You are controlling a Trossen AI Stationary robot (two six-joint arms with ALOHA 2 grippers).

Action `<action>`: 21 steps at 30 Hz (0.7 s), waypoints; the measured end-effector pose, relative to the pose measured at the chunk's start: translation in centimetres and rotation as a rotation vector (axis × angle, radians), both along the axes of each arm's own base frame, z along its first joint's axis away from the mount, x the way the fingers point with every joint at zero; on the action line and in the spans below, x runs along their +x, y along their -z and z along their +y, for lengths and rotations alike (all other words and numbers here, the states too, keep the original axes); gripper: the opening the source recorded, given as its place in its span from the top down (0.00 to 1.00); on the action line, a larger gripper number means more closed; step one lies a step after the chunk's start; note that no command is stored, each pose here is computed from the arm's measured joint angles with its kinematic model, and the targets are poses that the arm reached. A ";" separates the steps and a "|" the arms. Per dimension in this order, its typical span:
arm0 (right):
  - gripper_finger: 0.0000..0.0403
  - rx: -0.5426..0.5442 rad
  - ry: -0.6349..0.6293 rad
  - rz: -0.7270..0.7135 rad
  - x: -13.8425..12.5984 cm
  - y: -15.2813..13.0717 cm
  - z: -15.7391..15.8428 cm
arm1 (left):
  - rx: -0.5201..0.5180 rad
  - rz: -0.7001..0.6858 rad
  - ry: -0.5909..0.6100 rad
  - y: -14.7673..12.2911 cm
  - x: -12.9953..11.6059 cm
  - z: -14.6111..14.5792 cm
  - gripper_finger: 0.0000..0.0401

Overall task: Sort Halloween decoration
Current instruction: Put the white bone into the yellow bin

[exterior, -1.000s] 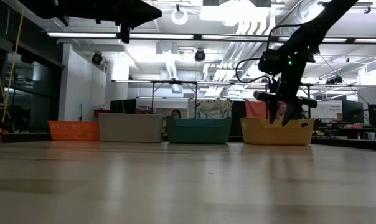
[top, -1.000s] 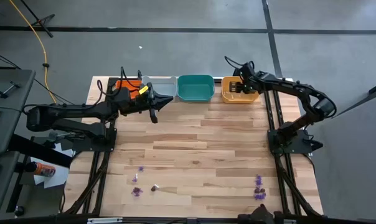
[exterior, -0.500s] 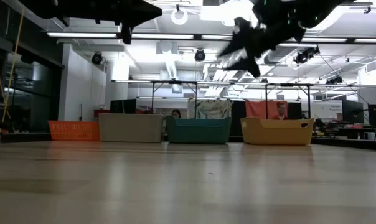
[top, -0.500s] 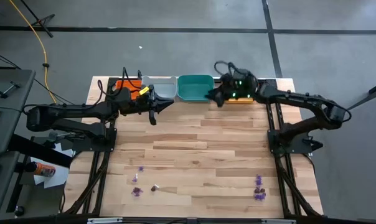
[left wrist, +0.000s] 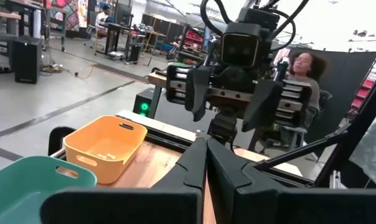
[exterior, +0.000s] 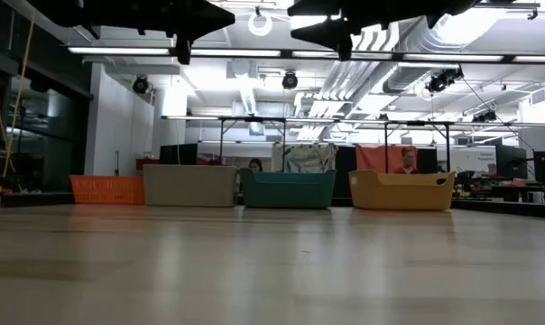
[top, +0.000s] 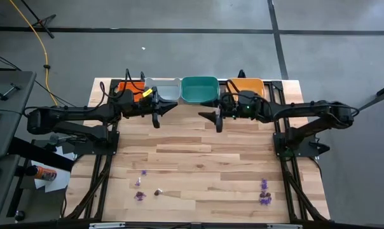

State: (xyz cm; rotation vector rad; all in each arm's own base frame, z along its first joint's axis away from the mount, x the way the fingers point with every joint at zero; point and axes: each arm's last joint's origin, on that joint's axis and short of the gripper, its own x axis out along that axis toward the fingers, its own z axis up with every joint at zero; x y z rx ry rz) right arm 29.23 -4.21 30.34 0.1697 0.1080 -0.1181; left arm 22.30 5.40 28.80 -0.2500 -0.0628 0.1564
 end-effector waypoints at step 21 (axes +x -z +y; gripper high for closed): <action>0.99 0.006 -0.077 -0.003 -0.3 0.0 -1.6 | 0.000 0.000 0.000 0.0 0.0 0.0 1.00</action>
